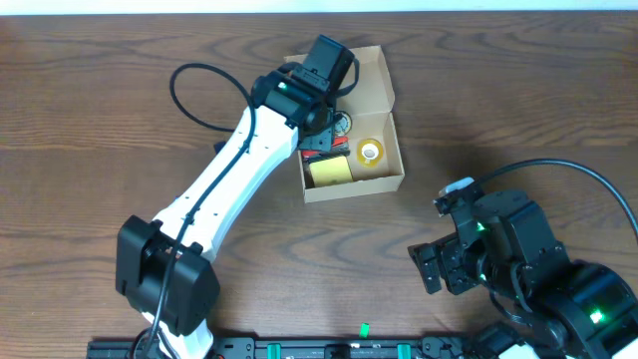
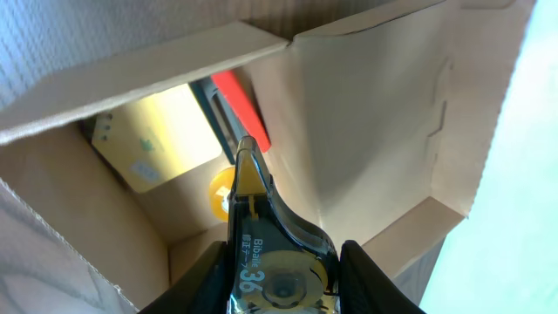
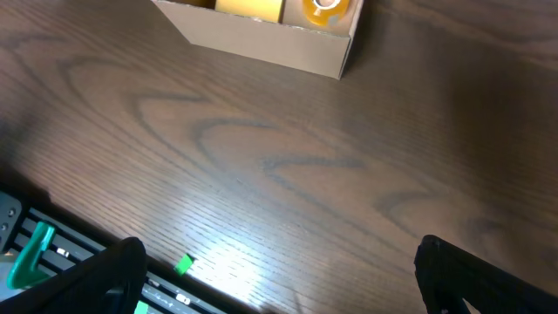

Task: Pack container
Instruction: 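Carry the correction tape dispenser over the box, then lower the dispenser into the box and open the left gripper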

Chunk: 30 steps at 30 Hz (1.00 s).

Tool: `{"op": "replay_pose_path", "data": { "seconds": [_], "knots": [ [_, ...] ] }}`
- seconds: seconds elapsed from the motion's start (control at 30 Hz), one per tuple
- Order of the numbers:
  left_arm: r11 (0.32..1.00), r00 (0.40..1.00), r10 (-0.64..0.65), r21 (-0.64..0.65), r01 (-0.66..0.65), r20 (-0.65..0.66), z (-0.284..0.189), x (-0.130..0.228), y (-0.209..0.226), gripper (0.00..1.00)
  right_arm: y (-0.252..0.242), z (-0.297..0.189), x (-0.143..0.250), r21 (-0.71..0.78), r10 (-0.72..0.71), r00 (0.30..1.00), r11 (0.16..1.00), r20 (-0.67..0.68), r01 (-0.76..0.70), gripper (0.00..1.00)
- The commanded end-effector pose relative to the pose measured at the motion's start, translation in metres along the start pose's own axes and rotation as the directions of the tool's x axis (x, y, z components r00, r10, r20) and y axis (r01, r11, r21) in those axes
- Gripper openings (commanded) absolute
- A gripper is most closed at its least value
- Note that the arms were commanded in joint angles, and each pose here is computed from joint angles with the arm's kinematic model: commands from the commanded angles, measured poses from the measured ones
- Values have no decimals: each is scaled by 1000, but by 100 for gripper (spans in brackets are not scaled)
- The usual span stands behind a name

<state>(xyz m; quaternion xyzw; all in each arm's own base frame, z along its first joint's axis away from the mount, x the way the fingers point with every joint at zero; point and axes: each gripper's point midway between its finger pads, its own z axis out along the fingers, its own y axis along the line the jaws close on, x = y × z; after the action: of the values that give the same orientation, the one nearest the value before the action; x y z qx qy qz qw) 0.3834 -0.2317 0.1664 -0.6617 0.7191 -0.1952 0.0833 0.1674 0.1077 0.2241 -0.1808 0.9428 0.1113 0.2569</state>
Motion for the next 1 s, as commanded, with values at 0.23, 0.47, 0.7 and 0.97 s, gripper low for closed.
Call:
{"op": "replay_pose_path", "data": {
  "seconds": [0.23,0.47,0.7,0.97],
  "knots": [
    [988,994,-106,-119,101,-36,40,15,15,6,1,0,1,-3,-5,1000,1000,-2,5,99],
    [975,991,-123,-192,111,-54,51,16,27,6,1,0,1,-3,-5,1000,1000,-2,5,99],
    [957,987,-149,-263,127,-66,74,15,37,6,1,0,1,-4,-5,1000,1000,-1,5,99],
    [954,985,-162,-265,142,-52,84,8,35,6,1,0,1,-4,-5,1000,1000,-1,5,99]
  ]
}}
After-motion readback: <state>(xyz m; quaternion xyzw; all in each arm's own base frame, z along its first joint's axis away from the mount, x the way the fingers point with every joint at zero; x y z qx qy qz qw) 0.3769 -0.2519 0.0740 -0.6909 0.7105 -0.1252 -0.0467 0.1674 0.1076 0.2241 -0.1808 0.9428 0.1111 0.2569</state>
